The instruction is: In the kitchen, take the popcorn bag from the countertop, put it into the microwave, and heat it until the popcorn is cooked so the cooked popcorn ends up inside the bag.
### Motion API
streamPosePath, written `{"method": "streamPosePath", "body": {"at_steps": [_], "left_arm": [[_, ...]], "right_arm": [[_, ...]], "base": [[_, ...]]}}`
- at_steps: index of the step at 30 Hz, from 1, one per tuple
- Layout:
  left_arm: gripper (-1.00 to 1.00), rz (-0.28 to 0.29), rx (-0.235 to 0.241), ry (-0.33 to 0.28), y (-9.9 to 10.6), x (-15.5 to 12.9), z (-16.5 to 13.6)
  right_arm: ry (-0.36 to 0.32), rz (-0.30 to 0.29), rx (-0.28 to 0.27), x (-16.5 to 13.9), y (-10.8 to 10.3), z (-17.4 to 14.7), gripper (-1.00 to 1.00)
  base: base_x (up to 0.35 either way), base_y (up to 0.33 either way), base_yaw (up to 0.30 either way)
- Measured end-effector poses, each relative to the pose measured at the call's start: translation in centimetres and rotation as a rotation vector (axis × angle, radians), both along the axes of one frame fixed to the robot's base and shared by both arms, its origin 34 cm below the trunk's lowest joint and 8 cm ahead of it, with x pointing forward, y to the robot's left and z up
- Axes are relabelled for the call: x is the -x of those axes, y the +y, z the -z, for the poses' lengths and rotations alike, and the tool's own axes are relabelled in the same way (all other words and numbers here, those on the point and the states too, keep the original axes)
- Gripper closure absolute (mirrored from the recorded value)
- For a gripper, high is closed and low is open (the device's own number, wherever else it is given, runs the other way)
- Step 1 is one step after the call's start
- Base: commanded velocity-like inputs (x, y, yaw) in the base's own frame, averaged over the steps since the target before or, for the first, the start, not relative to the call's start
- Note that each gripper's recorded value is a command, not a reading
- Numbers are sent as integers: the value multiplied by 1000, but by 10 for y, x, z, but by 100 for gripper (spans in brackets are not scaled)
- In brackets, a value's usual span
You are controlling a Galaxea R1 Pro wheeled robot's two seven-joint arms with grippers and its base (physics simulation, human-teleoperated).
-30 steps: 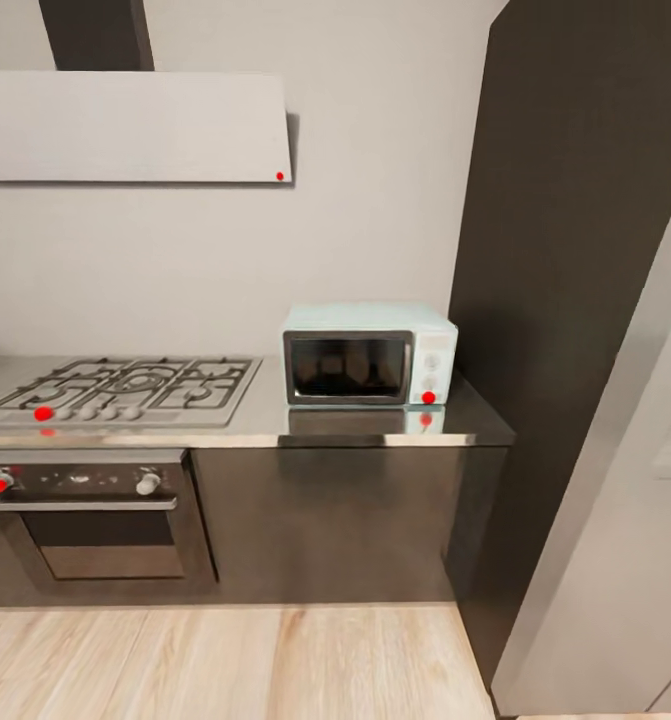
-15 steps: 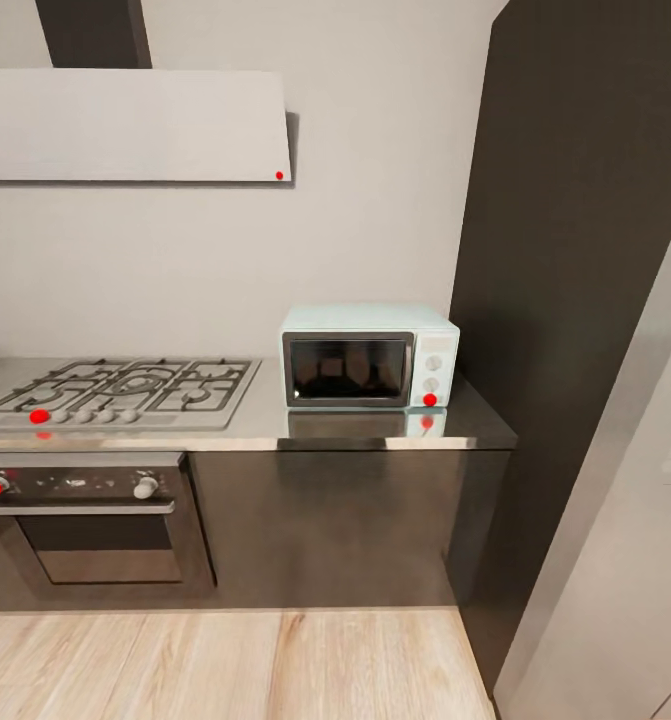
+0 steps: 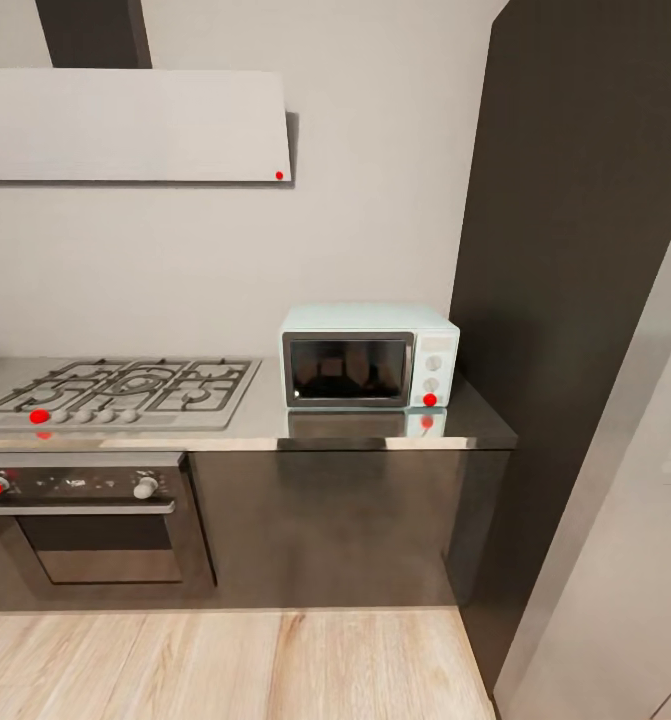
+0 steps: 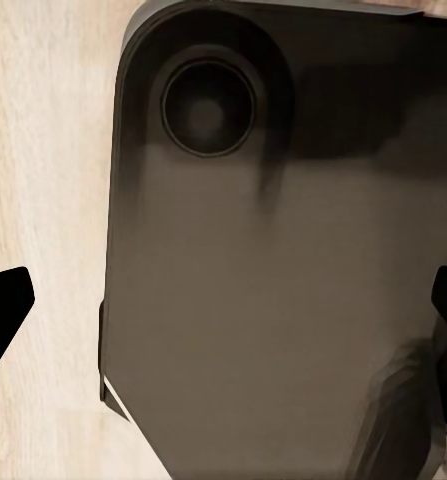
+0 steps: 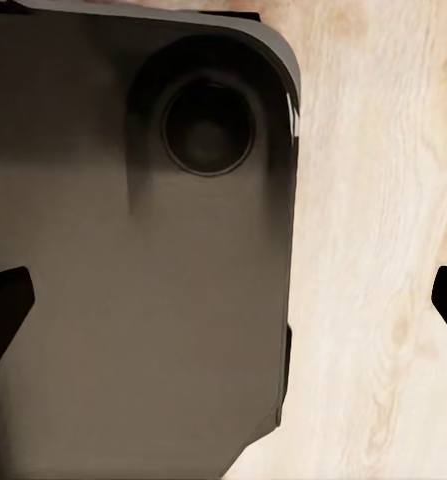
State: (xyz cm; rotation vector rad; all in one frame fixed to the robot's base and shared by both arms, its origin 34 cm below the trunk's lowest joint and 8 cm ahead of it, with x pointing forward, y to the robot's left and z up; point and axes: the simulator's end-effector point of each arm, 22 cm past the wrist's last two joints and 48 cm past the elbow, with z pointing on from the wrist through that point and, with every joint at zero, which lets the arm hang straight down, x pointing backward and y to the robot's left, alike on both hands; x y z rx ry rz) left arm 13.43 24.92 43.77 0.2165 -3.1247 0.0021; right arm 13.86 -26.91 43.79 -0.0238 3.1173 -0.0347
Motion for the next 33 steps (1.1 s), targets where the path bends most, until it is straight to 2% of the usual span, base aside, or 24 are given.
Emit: {"method": "streamPosePath", "body": {"at_steps": [7, 12, 14, 16, 17, 20, 22, 23, 24, 26, 28, 29, 30, 33], "left_arm": [[-100, 0, 0, 0, 0, 0, 0], [-100, 0, 0, 0, 0, 0, 0], [-100, 0, 0, 0, 0, 0, 0], [-100, 0, 0, -1, 0, 0, 0], [-100, 0, 0, -1, 0, 0, 0], [-100, 0, 0, -1, 0, 0, 0], [-100, 0, 0, -1, 0, 0, 0], [-100, 0, 0, -1, 0, 0, 0], [-100, -1, 0, -1, 0, 0, 0], [-100, -1, 0, 0, 0, 0, 0], [-100, -1, 0, 0, 0, 0, 0], [-100, -1, 0, 0, 0, 0, 0], [-100, -1, 0, 0, 0, 0, 0], [-100, -1, 0, 0, 0, 0, 0]], "right_arm": [[-10, -8, 4, -5, -4, 0, -100], [-81, -21, 2, -47, -4, -2, -100], [-117, -78, 5, -81, -3, -6, -100], [-188, -112, 8, -125, 0, -15, -100], [-240, -126, 11, -158, 4, -25, -100], [-299, -136, 19, -211, 9, -49, -100], [-349, -136, 26, -250, 11, -73, -100], [-409, -135, 31, -286, 13, -101, -100], [-479, -133, 32, -318, 16, -129, -100], [-576, -132, 28, -375, 25, -204, -100], [-607, -161, 0, -410, 43, -248, -100], [-637, -173, -14, -441, 51, -278, -100], [-686, -180, -12, -482, 55, -325, -100], [-769, -184, -16, -503, 63, -369, -100]], "base": [[0, 0, 0], [0, 0, 0], [0, 0, 0], [0, 0, 0], [0, 0, 0], [0, 0, 0], [0, 0, 0], [0, 0, 0], [0, 0, 0], [0, 0, 0], [0, 0, 0], [0, 0, 0], [0, 0, 0], [0, 0, 0]]}}
